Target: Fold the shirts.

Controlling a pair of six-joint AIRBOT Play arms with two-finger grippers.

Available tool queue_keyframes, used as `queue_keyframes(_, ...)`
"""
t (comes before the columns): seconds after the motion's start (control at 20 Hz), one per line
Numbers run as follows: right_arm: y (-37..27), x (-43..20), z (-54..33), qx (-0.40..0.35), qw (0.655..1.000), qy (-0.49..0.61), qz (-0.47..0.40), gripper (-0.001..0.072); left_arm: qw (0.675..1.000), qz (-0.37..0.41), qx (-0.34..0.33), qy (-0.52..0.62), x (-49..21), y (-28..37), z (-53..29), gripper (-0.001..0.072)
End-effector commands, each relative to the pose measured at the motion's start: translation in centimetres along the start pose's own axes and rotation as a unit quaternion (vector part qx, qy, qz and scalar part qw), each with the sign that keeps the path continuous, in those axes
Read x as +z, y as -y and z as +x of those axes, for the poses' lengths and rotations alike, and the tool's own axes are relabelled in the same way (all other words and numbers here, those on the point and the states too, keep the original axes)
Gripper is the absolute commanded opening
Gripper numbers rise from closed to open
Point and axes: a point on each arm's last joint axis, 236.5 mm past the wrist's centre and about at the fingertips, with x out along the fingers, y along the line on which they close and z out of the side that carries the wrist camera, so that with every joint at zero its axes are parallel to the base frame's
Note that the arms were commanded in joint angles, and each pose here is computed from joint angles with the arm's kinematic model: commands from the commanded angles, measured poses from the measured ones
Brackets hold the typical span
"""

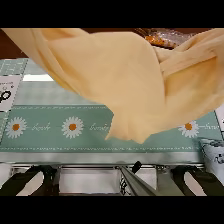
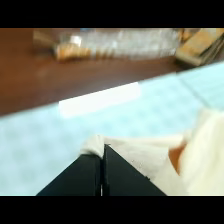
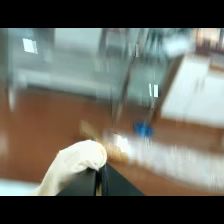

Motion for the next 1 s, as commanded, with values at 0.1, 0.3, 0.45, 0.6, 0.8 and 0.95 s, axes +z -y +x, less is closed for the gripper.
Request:
queue_keyframes(0.1, -0.3, -11.6, 8.1, 0.022, 0.976, -0.215, 0.0, 0.0013, 0.977, -0.081, 0.034, -0.192, -11.4, -5.4, 4.5, 0.0017)
queue_keyframes(0.3, -3.7, -19.4, 13.9, 0.094, 0.942, -0.322, 0.029, 0.0014, 0.946, -0.14, 0.014, -0.291, -19.9, -7.0, 8.0, 0.0018)
queue_keyframes(0.45, -6.6, -24.1, 17.4, 0.144, 0.915, -0.372, 0.06, 0.0014, 0.927, -0.177, 0.006, -0.33, -25.4, -7.4, 10.5, 0.0018)
queue_keyframes(0.6, -8.3, -28.2, 20.8, 0.16, 0.9, -0.399, 0.065, 0.0014, 0.918, -0.2, 0.011, -0.343, -29.4, -7.8, 12.6, 0.0018)
queue_keyframes(0.8, -11.0, -31.3, 25.0, 0.174, 0.9, -0.392, 0.078, 0.0015, 0.908, -0.216, 0.015, -0.358, -32.4, -8.1, 13.2, 0.0018)
queue_keyframes(0.95, -12.4, -31.7, 28.0, 0.169, 0.915, -0.357, 0.078, 0.0015, 0.904, -0.221, 0.014, -0.365, -33.1, -8.1, 13.2, 0.0018)
